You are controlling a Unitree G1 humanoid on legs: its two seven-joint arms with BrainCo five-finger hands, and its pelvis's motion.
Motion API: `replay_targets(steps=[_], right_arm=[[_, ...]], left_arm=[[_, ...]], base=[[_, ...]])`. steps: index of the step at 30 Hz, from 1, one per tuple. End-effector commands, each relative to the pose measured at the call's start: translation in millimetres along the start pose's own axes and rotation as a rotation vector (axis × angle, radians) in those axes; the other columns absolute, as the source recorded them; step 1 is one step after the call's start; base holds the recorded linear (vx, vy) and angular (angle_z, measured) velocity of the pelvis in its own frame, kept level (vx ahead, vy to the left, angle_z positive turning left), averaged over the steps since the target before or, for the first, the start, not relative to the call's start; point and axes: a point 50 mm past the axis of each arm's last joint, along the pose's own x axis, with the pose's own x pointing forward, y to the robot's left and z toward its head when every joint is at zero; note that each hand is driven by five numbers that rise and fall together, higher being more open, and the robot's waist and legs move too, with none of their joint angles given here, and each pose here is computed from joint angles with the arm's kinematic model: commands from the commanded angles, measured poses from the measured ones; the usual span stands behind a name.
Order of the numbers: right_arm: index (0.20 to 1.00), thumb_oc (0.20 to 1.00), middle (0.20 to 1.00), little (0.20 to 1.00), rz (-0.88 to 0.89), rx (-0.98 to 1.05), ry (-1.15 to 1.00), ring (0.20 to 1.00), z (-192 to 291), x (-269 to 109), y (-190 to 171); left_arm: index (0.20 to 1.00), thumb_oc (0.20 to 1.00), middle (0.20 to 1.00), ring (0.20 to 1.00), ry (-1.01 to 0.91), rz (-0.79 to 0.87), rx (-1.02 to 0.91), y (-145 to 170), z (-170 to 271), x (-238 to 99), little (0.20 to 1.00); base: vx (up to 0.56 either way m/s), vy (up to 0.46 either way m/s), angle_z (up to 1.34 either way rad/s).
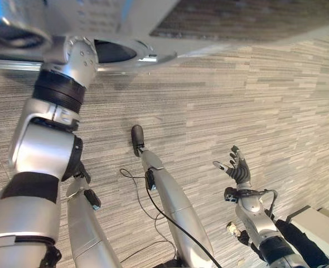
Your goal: Grab the laundry basket,head to the washer,open it,put in the laundry and shut it.
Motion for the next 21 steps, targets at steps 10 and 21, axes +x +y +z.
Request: replay_targets(steps=[10, 21], right_arm=[[1.0, 1.0, 1.0, 1.0, -0.016, -0.059, 0.018, 1.0, -3.9, -7.2, -50.0], [1.0, 1.0, 1.0, 1.0, -0.026, -0.109, 0.092, 1.0, -16.3, -10.9, -55.9]], left_arm=[[1.0, 1.0, 1.0, 1.0, 0.0, -0.509, 1.741, 16.4, -40.9, 12.9, 1.0], [1.0, 1.0, 1.0, 1.0, 0.178, -0.827, 1.771, 70.2, -92.3, -58.3, 1.0]], base=[[-0.02, 0.036, 0.14], [-0.01, 0.045, 0.09]])
